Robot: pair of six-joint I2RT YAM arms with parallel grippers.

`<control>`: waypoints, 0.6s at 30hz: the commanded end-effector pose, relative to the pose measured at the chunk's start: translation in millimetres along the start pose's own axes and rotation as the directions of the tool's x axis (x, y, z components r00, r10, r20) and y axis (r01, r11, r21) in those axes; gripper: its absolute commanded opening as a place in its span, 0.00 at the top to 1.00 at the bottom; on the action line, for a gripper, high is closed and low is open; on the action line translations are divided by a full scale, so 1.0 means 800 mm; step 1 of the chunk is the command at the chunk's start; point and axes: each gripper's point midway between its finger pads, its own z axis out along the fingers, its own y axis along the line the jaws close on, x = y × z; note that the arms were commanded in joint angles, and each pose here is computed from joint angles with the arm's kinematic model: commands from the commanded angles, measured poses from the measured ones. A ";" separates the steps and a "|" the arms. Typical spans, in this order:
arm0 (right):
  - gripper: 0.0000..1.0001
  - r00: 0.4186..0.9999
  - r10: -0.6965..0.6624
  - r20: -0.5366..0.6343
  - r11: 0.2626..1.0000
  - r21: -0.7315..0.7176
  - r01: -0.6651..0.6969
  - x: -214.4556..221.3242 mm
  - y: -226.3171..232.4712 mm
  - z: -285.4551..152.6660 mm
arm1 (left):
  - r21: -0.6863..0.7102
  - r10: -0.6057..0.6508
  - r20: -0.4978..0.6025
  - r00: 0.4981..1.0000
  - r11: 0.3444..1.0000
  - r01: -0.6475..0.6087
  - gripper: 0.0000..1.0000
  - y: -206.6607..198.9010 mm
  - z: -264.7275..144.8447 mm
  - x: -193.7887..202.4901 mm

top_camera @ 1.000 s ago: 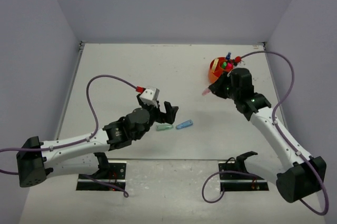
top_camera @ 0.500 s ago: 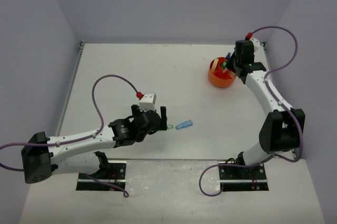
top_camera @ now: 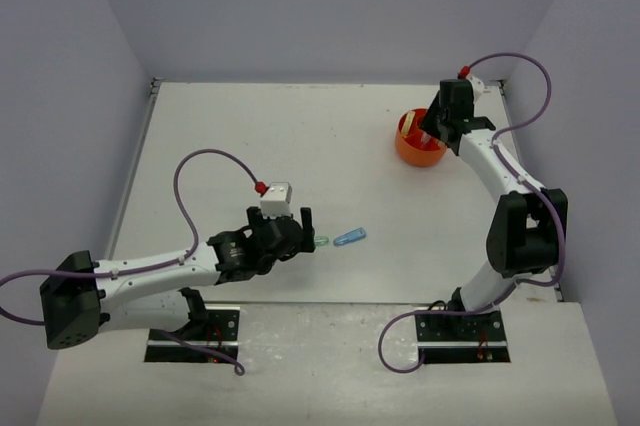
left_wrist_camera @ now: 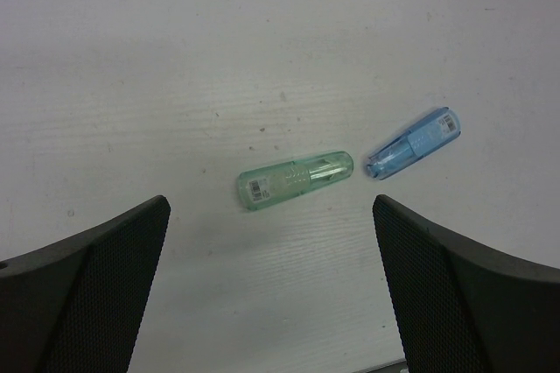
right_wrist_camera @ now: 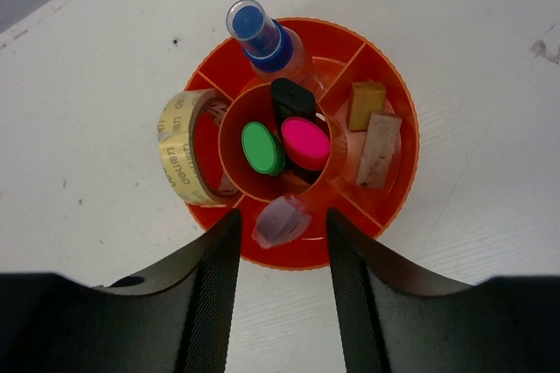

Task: Sort the stationery into containers
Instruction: Place the stationery in the storage box, then pick up the stationery from the center of the board.

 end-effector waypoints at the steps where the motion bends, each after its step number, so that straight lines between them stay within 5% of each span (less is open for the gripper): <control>1: 0.49 0.999 0.020 0.039 0.999 -0.039 -0.019 -0.010 0.012 -0.007 | -0.025 -0.104 0.033 0.994 0.994 0.105 0.00 -0.001 0.003 -0.008; 8: 0.43 0.998 0.023 0.059 0.994 -0.108 -0.017 -0.021 0.025 -0.050 | -0.198 -0.302 0.008 0.953 0.934 0.298 0.00 0.006 0.007 0.001; 11: 0.39 0.997 0.009 0.076 0.987 -0.158 0.003 -0.023 0.036 -0.081 | -0.322 -0.447 0.019 0.895 0.844 0.428 0.00 0.015 0.006 0.015; 18: 0.26 0.997 0.011 0.076 0.964 -0.266 0.009 -0.012 0.045 -0.126 | -0.476 -0.528 0.005 0.850 0.746 0.466 0.03 0.000 0.015 0.032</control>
